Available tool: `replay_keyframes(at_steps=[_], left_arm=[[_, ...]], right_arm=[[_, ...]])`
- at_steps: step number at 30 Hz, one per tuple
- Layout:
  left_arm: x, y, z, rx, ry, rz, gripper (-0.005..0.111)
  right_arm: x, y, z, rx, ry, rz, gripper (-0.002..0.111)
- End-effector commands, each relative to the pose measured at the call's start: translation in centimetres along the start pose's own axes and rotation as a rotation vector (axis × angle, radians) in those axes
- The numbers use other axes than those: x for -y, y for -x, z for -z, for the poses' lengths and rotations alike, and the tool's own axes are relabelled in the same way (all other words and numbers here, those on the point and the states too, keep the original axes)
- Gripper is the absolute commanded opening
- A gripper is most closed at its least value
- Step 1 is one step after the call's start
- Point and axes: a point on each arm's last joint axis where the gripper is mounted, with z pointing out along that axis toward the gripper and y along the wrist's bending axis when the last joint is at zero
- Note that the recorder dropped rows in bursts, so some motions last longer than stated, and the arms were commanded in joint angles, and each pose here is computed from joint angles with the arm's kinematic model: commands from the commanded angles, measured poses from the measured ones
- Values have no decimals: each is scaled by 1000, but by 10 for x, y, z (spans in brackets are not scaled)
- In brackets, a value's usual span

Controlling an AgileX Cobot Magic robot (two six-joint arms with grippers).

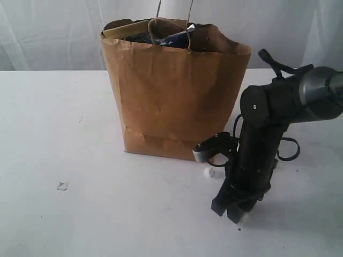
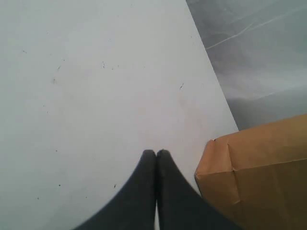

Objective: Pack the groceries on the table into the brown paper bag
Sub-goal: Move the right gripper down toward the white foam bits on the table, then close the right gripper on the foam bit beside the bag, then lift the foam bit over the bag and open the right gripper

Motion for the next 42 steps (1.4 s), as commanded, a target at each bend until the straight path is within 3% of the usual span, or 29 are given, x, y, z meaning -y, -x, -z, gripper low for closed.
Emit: replay_keyframes(at_steps=[1, 11, 22, 26, 34, 38, 42], left_arm=[[-1, -1, 0, -9, -6, 8, 0], [-1, -1, 0, -9, -6, 8, 0], [-1, -1, 0, -9, -6, 8, 0], [-1, -1, 0, -9, -6, 8, 0], [-1, -1, 0, -9, -6, 8, 0], [-1, -1, 0, -9, -6, 8, 0], [-1, -1, 0, -9, -6, 8, 0]], right_arm=[[-2, -7, -3, -77, 22, -42, 37], [-5, -11, 5, -156, 55, -58, 1], [-14, -5, 91, 113, -25, -20, 0], [-26, -18, 120, 147, 6, -12, 0], [-60, -34, 220, 590, 37, 158, 0], [-60, -26, 258, 945, -68, 117, 0], [-60, -10, 272, 1165, -25, 79, 0]])
